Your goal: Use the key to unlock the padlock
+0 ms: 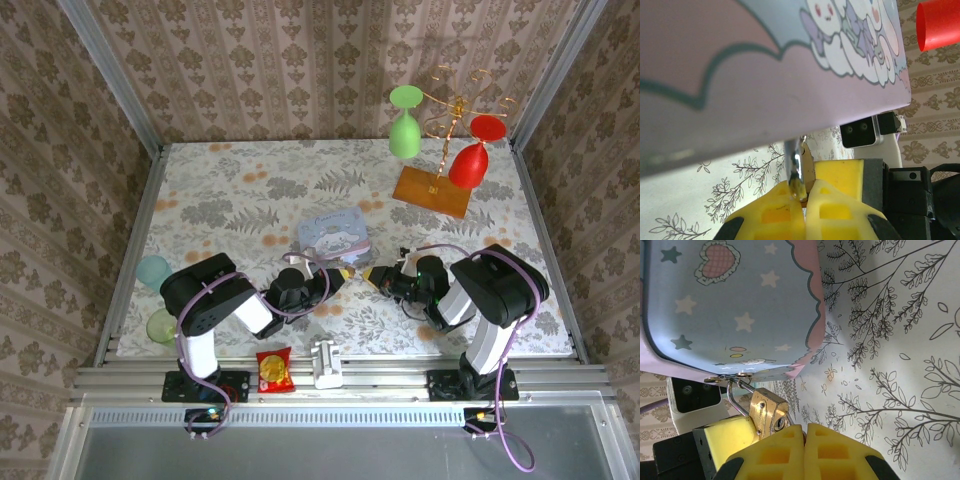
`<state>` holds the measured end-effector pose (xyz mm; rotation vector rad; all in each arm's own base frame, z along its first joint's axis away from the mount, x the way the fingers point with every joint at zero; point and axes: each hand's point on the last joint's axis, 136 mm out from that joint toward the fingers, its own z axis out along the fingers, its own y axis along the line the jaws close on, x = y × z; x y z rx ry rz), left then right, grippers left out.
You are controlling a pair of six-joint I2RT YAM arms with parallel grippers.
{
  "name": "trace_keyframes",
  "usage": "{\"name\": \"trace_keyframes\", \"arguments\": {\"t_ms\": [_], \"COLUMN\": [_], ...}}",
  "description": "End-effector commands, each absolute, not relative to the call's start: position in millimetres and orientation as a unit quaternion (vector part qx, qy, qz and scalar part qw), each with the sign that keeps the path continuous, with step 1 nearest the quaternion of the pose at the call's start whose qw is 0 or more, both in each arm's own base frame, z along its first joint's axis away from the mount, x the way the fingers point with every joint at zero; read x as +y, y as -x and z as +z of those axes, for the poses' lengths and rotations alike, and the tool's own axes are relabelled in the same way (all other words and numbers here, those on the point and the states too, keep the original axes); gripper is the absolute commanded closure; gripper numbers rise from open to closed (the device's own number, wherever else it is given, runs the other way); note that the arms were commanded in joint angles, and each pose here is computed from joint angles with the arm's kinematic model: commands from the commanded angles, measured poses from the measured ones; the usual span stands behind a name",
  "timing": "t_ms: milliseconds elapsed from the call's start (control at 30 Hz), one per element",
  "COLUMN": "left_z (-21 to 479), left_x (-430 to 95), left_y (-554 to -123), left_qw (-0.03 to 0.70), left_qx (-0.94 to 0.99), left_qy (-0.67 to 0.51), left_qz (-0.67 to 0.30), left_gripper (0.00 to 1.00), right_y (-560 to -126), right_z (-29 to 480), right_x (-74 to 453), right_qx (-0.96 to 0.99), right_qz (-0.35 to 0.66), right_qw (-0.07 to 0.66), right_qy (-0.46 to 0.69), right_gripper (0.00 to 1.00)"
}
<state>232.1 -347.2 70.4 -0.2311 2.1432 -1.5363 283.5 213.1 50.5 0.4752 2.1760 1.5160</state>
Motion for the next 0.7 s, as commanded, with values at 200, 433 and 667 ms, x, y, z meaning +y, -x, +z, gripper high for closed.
{"name": "trace_keyframes", "arguments": {"t_ms": [200, 433, 667], "left_z": [57.3, 56.8, 59.3], "left_x": [-343.7, -345.2, -346.3], "left_y": [-227.5, -228.0, -227.8], "left_qw": [0.208, 0.206, 0.209], "left_qx": [0.796, 0.796, 0.797], "left_qy": [0.110, 0.110, 0.108], "left_qz": [-0.558, -0.558, -0.556], "left_gripper": [1.00, 1.00, 1.00], "right_y": [-285.9, -279.9, -280.1], "right_z": [74.0, 70.3, 73.3], "right_x": [220.7, 218.5, 221.7], "right_qx": [0.770, 0.774, 0.772], "right_qz": [0.577, 0.573, 0.578], "right_qw": [0.233, 0.232, 0.229], "right_qy": [-0.140, -0.138, -0.128], "right_gripper": [1.00, 1.00, 1.00]}}
